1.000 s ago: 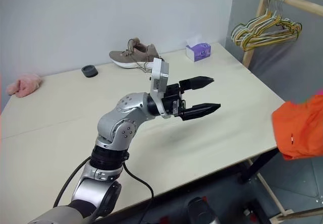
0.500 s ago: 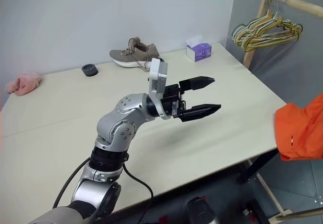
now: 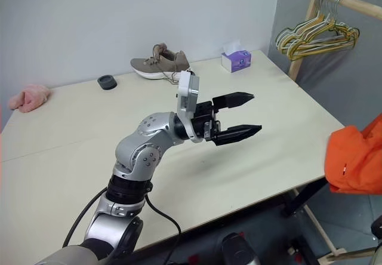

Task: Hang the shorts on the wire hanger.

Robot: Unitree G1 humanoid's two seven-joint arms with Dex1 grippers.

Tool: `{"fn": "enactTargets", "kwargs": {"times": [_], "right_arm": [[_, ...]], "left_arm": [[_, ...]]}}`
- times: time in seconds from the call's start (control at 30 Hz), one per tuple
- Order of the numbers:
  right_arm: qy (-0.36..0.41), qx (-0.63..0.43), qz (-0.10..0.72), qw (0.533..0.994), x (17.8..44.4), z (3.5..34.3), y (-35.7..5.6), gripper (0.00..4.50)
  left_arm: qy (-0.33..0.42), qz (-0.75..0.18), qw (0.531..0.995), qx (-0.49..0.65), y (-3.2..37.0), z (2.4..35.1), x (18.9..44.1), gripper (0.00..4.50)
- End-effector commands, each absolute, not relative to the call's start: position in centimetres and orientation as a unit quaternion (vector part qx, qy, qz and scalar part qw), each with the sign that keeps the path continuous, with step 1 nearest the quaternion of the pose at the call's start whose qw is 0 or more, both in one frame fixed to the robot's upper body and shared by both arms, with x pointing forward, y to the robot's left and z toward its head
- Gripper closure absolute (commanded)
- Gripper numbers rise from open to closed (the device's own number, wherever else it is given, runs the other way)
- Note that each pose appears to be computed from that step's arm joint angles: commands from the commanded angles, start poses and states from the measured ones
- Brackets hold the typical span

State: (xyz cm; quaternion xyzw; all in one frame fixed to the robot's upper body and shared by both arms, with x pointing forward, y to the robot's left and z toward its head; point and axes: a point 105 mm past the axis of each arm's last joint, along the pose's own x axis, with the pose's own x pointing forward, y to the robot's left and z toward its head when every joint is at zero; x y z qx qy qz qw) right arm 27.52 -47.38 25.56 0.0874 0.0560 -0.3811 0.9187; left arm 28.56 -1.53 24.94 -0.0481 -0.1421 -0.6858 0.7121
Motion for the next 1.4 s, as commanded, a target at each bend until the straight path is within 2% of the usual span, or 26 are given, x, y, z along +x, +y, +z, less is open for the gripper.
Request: {"fn": "enactTargets", "kwargs": {"times": [0.03, 0.17, 0.3, 0.4, 0.47, 0.57, 0.63, 0.73, 0.83, 0.97, 1.1, 1.4], "right_arm": [[-0.020, 0.018, -0.395, 0.918, 26.5, 29.4, -47.0, 0.03], [-0.087, -0.074, -0.408, 0.906, 26.1, 32.0, -45.9, 0.03], [-0.146, -0.097, -0.404, 0.898, 26.0, 33.1, -44.8, 0.03], [-0.181, -0.138, -0.331, 0.916, 27.8, 33.7, -41.6, 0.03], [-0.183, -0.159, -0.228, 0.943, 30.0, 33.0, -37.6, 0.03], [-0.175, -0.177, -0.088, 0.965, 32.0, 31.0, -31.7, 0.03], [-0.165, -0.185, -0.008, 0.969, 32.8, 29.2, -28.1, 0.03], [-0.133, -0.157, 0.085, 0.975, 33.8, 25.9, -24.0, 0.03], [-0.117, -0.154, 0.174, 0.966, 34.3, 22.4, -19.9, 0.03], [-0.069, -0.109, 0.241, 0.962, 35.4, 16.9, -16.3, 0.03], [-0.042, -0.083, 0.281, 0.955, 36.6, 13.4, -13.8, 0.03], [-0.052, -0.037, 0.287, 0.956, 38.9, 13.5, -12.0, 0.03]], "left_arm": [[-0.166, -0.690, 0.703, -0.042, -1.6, 25.9, 27.8, 0.00], [-0.166, -0.688, 0.705, -0.041, -1.6, 25.9, 27.9, 0.00], [-0.165, -0.686, 0.707, -0.041, -1.5, 25.8, 28.0, 0.00], [-0.163, -0.678, 0.715, -0.039, -1.4, 25.7, 28.3, 0.00], [-0.161, -0.651, 0.742, -0.023, -0.8, 25.3, 29.4, 0.00], [-0.151, -0.555, 0.818, 0.009, 1.4, 24.3, 32.7, 0.00], [-0.138, -0.462, 0.876, 0.027, 4.5, 23.3, 35.1, 0.00], [-0.119, -0.326, 0.936, 0.062, 9.5, 21.6, 37.3, 0.00], [-0.066, -0.180, 0.978, 0.083, 15.2, 19.0, 38.3, 0.00], [0.001, -0.023, 0.991, 0.134, 21.2, 15.6, 37.0, 0.00], [0.021, 0.015, 0.990, 0.138, 23.1, 13.7, 35.2, 0.00], [0.013, -0.029, 0.996, 0.088, 22.5, 14.0, 35.5, 0.00]]}}
